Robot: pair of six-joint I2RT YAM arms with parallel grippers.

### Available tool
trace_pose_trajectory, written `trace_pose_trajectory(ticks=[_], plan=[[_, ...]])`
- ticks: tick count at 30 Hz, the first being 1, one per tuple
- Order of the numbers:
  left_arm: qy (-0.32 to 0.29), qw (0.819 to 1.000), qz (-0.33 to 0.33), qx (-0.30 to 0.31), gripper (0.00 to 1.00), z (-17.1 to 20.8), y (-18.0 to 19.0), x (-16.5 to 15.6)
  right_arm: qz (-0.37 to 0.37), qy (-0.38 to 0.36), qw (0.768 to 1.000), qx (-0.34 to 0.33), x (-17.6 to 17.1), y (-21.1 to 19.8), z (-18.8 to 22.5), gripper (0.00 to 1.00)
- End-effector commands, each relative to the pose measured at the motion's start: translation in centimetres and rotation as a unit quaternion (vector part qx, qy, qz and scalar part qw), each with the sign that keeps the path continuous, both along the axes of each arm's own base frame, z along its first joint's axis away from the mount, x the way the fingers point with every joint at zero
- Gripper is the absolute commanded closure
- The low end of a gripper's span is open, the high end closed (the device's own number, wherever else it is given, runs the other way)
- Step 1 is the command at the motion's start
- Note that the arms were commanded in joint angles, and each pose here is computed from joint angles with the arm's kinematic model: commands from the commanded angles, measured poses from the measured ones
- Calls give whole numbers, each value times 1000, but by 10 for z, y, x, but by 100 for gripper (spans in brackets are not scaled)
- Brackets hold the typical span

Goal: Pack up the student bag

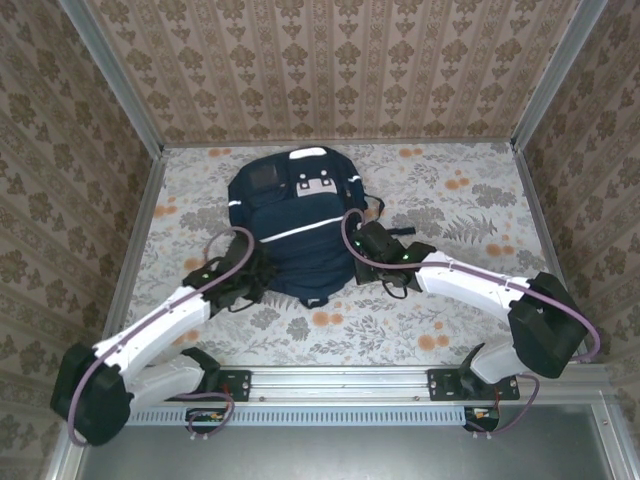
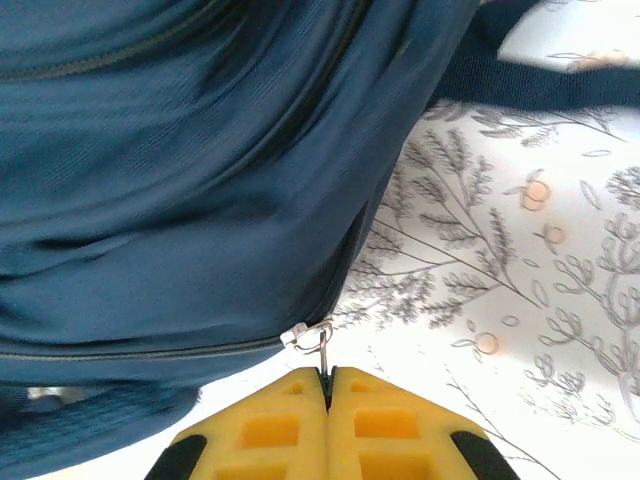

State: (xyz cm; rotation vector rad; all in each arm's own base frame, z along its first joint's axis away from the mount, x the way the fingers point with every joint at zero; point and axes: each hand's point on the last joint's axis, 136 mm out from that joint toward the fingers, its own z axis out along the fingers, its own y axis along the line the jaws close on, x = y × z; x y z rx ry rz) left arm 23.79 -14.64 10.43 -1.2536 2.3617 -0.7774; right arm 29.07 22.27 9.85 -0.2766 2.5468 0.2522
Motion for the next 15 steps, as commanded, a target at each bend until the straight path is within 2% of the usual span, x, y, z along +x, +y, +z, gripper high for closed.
trace_pose_trajectory(ticks=[1, 5, 9, 10, 12, 13, 15], plan=[[32, 996, 9, 79, 100, -19, 58, -11, -15, 14, 999, -47, 5, -17, -7, 100], [33, 996, -3, 88, 100, -17, 83, 4, 29, 9, 999, -20, 4, 20, 0, 100], [31, 995, -20, 96, 100, -8, 91, 13, 49, 10, 999, -2, 2, 45, 0, 100], [29, 995, -24, 97, 91, -4, 91, 13, 50, 12, 999, 1, 1, 49, -1, 100], [29, 995, -27, 91, 66, 1, 87, 9, 51, 17, 999, 2, 0, 52, -4, 100], [31, 996, -25, 85, 57, 3, 85, 4, 51, 18, 999, 2, 0, 53, -6, 100], [27, 997, -24, 75, 49, 7, 76, -4, 52, 19, 998, 1, -2, 53, -8, 100]])
